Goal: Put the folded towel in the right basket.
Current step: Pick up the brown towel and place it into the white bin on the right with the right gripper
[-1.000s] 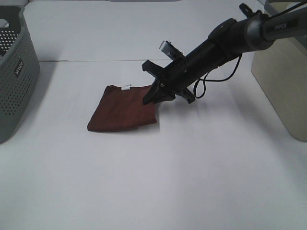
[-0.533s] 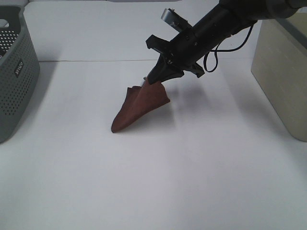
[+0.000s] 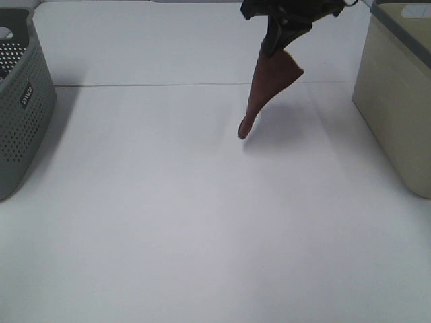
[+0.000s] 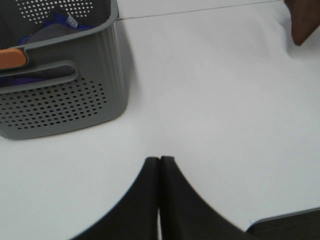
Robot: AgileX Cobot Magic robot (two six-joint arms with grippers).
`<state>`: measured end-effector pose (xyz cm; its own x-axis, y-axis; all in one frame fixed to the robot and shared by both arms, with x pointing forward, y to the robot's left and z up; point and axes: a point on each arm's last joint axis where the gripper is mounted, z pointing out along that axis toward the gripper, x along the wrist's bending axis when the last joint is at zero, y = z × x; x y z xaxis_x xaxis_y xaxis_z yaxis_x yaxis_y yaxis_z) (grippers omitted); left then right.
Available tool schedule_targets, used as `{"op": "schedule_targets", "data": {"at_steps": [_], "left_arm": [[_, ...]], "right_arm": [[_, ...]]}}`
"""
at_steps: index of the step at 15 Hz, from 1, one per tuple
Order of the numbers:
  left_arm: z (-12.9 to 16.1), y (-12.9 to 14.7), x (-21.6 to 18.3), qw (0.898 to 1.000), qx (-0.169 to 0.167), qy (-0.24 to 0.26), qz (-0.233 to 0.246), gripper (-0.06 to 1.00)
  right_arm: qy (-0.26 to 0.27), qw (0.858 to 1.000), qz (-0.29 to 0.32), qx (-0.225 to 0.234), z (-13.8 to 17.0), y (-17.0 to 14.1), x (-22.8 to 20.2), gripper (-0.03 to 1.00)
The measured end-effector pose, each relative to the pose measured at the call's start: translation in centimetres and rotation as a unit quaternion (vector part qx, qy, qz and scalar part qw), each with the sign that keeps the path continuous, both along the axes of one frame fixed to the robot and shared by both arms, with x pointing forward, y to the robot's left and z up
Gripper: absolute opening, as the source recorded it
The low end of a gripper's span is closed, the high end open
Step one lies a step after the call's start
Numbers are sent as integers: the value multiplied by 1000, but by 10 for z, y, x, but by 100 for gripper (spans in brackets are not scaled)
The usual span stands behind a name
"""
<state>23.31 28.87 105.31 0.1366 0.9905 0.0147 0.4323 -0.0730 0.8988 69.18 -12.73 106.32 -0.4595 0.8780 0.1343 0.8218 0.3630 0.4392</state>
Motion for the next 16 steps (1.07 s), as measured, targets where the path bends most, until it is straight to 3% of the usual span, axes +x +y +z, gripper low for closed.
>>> {"op": "schedule_targets", "data": {"at_steps": [5,8,9,16], "left_arm": [[0,0,0,1000,0,0,0,0],[0,0,0,1000,0,0,0,0],[0,0,0,1000,0,0,0,0],[0,0,0,1000,0,0,0,0]], "right_arm": [[-86,994,-17,-69,39,-19,3,3],[-113,990,-40,-81,62,-58,4,3],[-124,988,-61,-71,77,-95,4,3],[-158,979,-126,7,113,-202,-9,3]]}}
